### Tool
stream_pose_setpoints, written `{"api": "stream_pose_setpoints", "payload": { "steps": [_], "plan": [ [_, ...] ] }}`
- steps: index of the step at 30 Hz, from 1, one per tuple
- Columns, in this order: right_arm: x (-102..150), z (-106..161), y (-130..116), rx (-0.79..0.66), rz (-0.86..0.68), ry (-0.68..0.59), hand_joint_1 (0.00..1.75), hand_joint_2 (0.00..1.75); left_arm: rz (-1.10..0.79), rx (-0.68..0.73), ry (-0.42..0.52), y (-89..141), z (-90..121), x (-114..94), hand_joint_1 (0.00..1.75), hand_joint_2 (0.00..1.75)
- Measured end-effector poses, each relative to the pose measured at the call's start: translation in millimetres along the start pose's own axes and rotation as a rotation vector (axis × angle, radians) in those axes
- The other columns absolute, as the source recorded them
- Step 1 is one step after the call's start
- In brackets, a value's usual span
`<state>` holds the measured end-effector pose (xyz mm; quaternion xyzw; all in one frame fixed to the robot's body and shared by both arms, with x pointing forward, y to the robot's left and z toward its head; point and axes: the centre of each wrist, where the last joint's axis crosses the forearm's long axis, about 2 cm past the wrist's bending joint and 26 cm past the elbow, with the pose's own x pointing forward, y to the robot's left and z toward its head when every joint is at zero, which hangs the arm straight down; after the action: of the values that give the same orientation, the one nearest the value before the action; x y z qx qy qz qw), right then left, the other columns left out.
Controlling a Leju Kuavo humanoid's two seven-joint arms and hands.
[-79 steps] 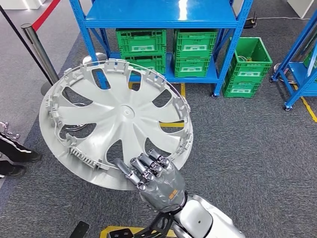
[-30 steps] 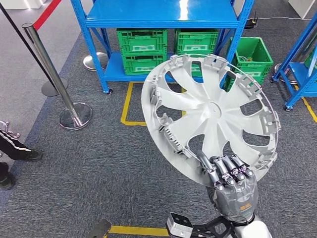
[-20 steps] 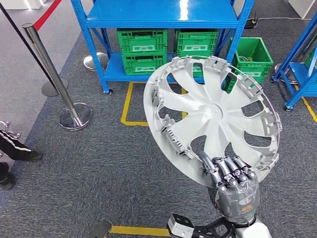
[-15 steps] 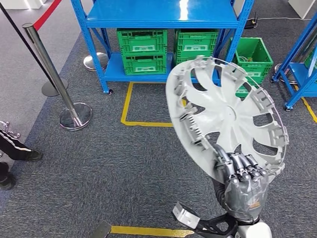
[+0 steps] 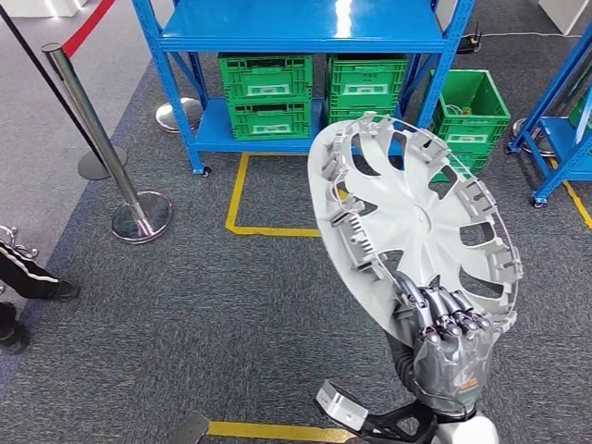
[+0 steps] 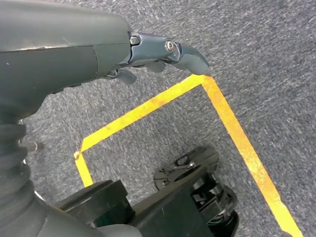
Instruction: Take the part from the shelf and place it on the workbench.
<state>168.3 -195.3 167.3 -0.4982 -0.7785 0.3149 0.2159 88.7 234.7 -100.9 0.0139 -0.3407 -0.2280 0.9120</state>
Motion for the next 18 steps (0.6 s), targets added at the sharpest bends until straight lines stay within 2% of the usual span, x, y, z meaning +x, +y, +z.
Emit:
{"api": "stream_pose_setpoints", "payload": {
  "steps": [18],
  "plan": [
    [11.0, -0.1, 4.5, 0.011, -0.042, 0.031, 1.75, 1.75, -0.004, 0.009, 0.006, 5.6, 0.1, -2.6, 0.0, 1.75]
  ]
}}
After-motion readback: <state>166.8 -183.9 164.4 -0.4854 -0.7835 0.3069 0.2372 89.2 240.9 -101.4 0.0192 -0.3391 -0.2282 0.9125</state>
